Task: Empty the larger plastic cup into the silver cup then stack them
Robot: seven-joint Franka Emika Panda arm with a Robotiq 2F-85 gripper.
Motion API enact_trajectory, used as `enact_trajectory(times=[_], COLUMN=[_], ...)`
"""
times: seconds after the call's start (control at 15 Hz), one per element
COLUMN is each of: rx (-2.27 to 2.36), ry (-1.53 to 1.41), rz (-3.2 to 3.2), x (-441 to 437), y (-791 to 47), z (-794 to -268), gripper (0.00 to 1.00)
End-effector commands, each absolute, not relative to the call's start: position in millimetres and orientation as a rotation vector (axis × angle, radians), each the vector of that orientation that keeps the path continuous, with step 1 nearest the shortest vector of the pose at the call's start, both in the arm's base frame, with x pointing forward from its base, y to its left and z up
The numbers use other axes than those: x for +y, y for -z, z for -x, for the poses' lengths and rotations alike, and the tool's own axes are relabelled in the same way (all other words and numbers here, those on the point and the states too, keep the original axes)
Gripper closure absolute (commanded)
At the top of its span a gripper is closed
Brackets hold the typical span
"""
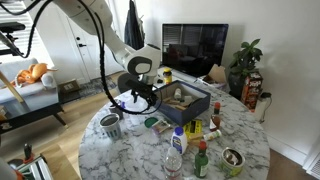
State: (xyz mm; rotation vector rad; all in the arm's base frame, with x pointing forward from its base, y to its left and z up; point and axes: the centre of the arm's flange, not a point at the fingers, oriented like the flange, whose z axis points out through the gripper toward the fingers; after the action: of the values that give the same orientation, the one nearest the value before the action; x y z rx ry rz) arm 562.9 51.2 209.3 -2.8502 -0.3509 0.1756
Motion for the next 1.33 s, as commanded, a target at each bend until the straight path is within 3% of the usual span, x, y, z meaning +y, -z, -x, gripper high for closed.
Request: enact_trajectory(times=[0.0,0.6,1.27], rx=[-0.283,-0.235,-0.360], ry=[-0.151,-0.163,-0.206], rz=[2.869,2.854,3.073], x=[48.7,49.5,48.6], y=[-194.0,-191.1,-295.3], z=[-565.3,-567.3,-542.1], gripper=[0.30,0.98,0.99])
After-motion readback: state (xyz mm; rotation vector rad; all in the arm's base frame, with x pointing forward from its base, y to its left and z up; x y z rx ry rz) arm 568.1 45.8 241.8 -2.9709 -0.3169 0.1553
